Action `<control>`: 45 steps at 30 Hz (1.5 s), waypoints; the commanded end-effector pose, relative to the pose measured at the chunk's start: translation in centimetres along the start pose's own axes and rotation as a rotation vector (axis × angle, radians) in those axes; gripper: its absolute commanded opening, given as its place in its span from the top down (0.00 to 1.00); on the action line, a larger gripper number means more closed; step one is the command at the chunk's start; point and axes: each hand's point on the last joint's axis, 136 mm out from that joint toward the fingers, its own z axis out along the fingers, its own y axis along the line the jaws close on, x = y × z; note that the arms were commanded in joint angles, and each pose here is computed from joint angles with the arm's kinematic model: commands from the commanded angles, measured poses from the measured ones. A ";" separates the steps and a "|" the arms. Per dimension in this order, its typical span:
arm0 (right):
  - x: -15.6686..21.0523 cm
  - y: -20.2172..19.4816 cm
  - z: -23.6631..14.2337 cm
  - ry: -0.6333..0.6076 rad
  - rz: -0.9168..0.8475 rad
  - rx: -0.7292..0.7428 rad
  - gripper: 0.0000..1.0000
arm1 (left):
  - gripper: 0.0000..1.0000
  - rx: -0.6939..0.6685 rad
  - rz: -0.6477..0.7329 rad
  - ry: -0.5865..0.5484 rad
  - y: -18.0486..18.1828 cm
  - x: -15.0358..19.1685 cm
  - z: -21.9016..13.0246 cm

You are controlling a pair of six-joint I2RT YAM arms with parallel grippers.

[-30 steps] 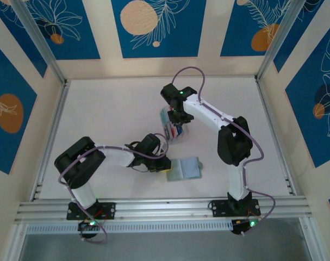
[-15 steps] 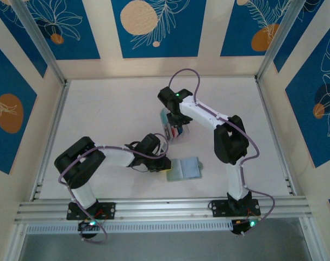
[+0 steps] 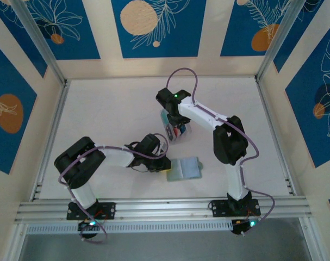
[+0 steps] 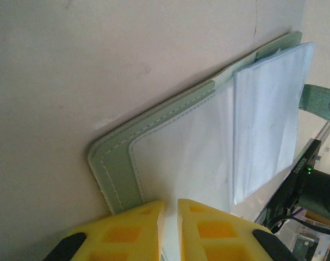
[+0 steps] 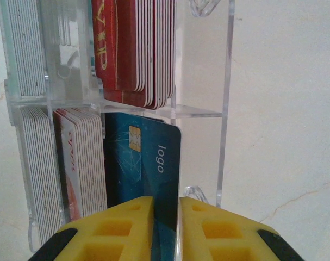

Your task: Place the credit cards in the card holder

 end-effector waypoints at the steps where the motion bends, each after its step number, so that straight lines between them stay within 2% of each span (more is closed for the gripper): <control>1: -0.4 -0.7 -0.9 -0.014 -0.019 0.041 0.80 | 0.84 -0.084 -0.070 0.030 3.0 1.4 0.1; 8: -0.4 -0.9 -1.2 -0.017 -0.017 0.039 0.80 | 0.84 -0.081 -0.074 0.031 3.1 1.5 0.2; 12: -0.3 0.1 -1.0 -0.006 -0.016 -0.012 0.71 | 0.84 -0.078 -0.075 0.030 3.1 1.5 0.2; 15: -0.3 0.5 -0.3 0.007 -0.019 -0.012 0.70 | 0.84 -0.077 -0.074 0.028 3.1 1.5 0.1; 24: 0.1 1.0 1.1 0.036 -0.029 -0.006 0.73 | 0.84 -0.077 -0.076 0.028 3.2 1.6 0.1; 30: 0.2 0.2 1.4 0.029 -0.035 0.050 0.78 | 0.84 -0.074 -0.074 0.024 3.0 1.4 -0.1; 45: -0.3 -1.2 0.6 -0.005 -0.065 0.144 0.77 | 0.84 -0.070 -0.079 0.019 3.2 1.6 -0.1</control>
